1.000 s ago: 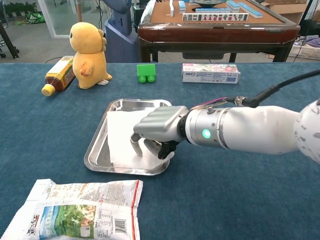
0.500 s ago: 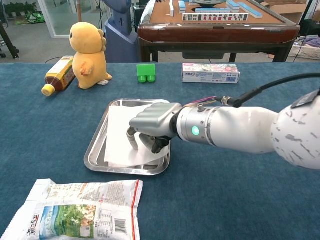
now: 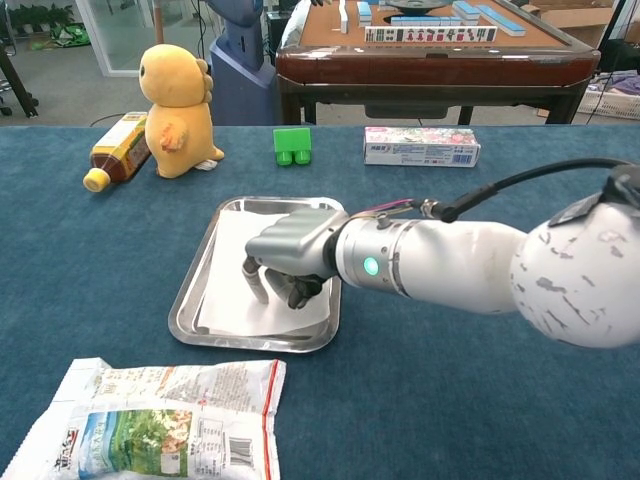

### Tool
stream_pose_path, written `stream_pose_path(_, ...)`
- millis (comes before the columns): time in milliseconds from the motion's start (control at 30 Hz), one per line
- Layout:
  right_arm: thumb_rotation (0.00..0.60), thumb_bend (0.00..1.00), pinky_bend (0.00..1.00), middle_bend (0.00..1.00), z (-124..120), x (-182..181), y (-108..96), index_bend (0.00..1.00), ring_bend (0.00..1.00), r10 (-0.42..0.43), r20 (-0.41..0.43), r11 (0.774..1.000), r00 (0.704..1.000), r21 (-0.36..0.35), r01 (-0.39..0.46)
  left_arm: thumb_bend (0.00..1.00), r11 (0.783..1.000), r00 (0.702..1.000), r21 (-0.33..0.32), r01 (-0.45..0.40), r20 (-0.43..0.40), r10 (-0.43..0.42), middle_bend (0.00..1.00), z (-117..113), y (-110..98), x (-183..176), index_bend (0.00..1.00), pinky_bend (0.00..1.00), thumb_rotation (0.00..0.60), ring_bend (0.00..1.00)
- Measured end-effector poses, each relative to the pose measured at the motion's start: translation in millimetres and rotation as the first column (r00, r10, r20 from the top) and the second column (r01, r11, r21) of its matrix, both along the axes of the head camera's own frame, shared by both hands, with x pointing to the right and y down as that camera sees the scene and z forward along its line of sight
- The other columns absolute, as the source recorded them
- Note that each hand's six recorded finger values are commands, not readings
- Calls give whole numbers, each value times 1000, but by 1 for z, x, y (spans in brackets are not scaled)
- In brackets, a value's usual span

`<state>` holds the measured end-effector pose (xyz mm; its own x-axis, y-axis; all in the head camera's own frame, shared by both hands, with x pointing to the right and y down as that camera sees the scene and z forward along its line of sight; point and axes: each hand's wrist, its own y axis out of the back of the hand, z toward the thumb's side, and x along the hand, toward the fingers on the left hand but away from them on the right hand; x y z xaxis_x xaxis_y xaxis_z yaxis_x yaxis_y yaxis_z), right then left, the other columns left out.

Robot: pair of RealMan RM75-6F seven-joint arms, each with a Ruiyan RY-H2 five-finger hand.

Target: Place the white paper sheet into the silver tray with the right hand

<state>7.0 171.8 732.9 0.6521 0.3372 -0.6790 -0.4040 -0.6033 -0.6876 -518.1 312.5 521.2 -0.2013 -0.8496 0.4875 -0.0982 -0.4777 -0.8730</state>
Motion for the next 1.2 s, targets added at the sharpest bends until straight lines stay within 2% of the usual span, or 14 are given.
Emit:
stream_pose_path(433,600,1000,777,747,-7,-10,0,365,752,12,31,1000,999,4,-12,246,1000,1000,4,5,-1,-5,216,-1,2,-2,200,127,600,208)
stream_pose_path(700,600,1000,776,747,-22,-2,-19,365,752,65,60,997,996,37,-68,246,1000,1000,8,0,-8,1,216,-1,1,0,200,127,600,208)
stream_pose_path(900,600,1000,777,747,-16,6,-35,365,752,99,26,993,995,70,-100,246,1000,1000,9,3,-6,-3,216,-2,2,-1,200,127,600,208)
stream_pose_path(1200,600,1000,777,747,1,11,-40,365,752,111,-27,991,993,80,-109,246,1000,1000,9,4,-7,-4,216,-1,2,-2,200,127,600,208)
